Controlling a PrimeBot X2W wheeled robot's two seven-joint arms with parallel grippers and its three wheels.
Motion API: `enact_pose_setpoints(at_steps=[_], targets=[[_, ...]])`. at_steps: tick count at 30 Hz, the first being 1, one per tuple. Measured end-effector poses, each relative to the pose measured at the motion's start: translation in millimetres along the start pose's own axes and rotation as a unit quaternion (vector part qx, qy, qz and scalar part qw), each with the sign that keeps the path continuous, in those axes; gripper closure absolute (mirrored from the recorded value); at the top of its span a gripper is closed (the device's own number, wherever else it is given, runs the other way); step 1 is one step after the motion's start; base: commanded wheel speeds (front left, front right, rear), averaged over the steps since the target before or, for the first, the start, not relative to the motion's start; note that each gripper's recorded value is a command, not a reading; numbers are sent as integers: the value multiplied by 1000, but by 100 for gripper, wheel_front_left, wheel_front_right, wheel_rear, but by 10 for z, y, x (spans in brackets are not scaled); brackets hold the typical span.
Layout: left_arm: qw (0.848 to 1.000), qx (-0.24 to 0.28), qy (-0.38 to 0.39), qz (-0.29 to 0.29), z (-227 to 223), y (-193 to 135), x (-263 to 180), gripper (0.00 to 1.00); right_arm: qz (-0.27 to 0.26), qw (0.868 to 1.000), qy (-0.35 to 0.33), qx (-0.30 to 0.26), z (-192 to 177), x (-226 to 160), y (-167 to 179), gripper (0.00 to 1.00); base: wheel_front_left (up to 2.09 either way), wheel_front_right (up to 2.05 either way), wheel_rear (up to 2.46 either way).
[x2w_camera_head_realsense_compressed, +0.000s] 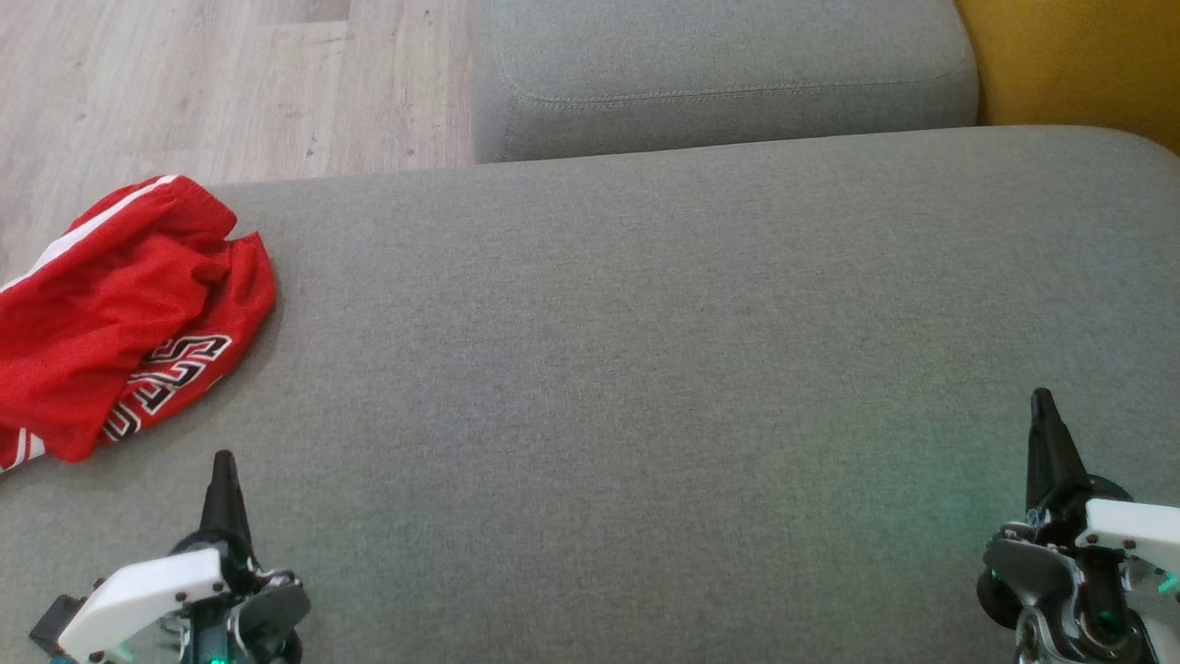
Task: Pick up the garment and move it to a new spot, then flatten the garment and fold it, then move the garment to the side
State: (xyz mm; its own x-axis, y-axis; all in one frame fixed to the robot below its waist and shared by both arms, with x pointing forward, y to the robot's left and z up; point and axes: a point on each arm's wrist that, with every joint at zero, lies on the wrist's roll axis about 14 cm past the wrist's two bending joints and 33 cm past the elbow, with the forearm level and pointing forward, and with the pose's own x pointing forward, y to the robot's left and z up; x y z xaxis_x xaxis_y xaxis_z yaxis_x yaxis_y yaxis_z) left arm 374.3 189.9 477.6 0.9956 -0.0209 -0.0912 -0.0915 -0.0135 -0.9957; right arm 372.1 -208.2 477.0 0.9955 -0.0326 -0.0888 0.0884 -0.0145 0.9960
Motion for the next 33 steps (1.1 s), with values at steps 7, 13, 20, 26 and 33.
enact_pose_setpoints(at_steps=[7, 13, 20, 26, 33], targets=[[1000, 0, 0, 0, 0, 0, 0, 0, 0, 1000, 0, 0, 0, 0, 0, 0, 0, 0, 0], [997, -8, -2, 72, -20, 483, -210, 0, -73, 997, -3, 7, -3, -217, -487, 0, 0, 0, 0], [997, 7, -6, 80, -13, 530, -255, 0, -78, 997, 6, -2, -84, -239, -520, 0, 0, 0, 0], [996, 49, -6, 79, -12, 497, -244, 0, -77, 996, 11, -43, -112, -224, -507, 0, 0, 0, 0], [991, 104, 0, 79, -44, 449, -227, 0, -70, 992, 23, -107, -176, -203, -458, 0, 0, 0, 0]])
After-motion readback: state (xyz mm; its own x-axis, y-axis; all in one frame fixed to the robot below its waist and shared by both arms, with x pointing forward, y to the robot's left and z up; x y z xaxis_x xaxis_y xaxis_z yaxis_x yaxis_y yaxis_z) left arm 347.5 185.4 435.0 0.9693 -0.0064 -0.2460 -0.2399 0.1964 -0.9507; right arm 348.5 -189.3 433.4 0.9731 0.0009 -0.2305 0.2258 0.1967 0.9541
